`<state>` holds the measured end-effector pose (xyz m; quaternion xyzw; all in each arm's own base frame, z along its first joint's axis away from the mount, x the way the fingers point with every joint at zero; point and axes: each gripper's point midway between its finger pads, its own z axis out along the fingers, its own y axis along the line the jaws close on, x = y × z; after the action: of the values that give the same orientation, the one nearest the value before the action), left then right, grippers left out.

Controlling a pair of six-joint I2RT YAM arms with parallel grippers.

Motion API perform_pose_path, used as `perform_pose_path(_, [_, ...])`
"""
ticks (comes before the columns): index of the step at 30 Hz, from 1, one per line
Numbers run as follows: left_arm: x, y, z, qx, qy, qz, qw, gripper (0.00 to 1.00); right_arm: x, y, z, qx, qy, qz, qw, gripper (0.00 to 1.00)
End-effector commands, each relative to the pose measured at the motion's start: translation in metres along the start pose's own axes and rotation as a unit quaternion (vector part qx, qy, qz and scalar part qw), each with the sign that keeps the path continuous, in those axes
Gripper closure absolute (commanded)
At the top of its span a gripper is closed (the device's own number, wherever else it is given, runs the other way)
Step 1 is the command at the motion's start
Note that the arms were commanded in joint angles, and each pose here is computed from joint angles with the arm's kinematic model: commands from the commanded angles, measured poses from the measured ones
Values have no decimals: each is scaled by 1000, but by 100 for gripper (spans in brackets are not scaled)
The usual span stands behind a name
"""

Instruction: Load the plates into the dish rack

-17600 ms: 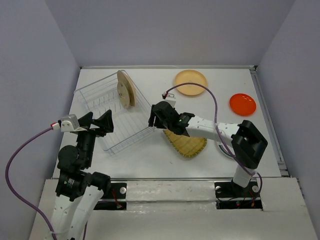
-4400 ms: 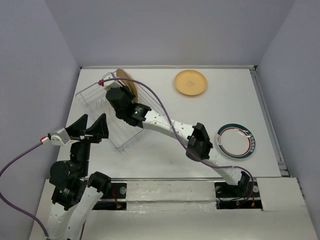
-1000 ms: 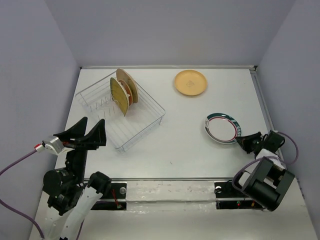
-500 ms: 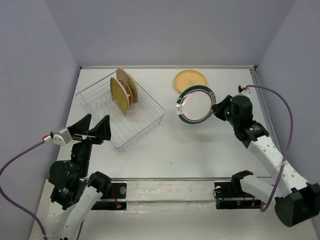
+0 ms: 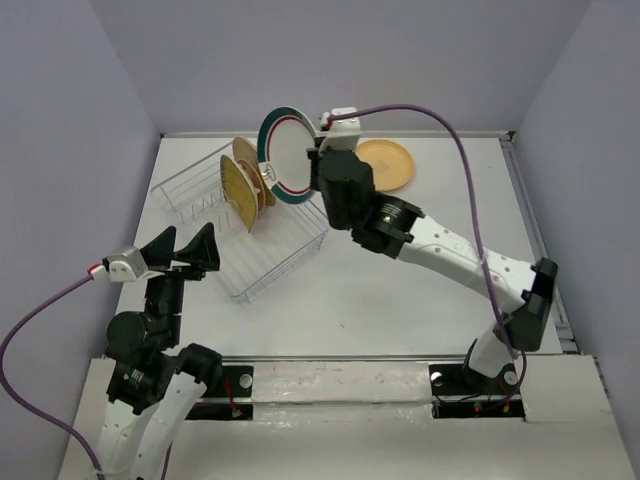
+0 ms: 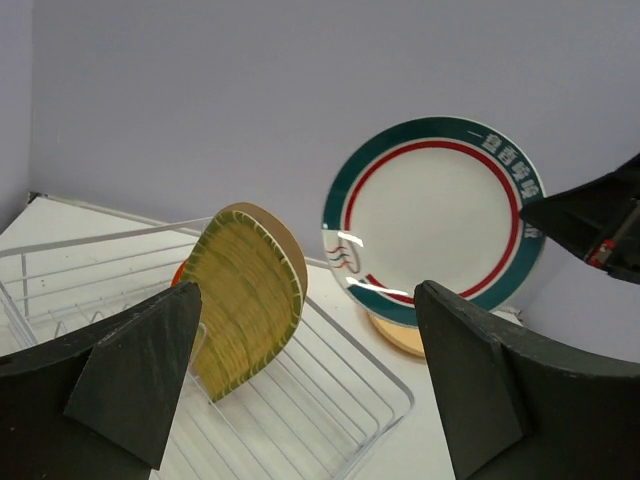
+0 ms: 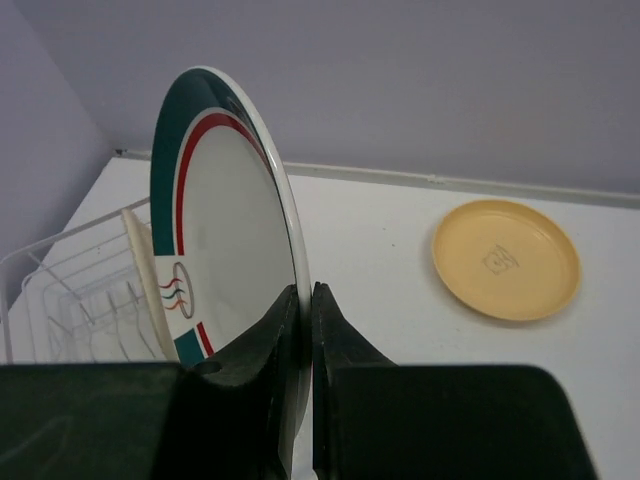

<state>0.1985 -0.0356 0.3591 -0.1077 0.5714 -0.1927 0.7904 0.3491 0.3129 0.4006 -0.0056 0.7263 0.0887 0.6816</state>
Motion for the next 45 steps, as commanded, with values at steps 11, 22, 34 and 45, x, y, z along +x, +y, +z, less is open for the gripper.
perform_pose_path(11, [-31,12,-6,-40,-51,-20,998,1,-71,115,5,9,-129,-75,989,93])
perform_pose_path(22, [-39,30,-13,-90,-65,-26,994,1,-19,176,36,-15,-137,-98,986,93])
perform_pose_path(34, [-43,31,-15,-94,-72,-33,992,1,52,206,69,-36,-124,-98,987,93])
perform_pose_path(45, [-42,27,-15,-81,-68,-32,994,1,98,210,84,-32,-102,-120,987,93])
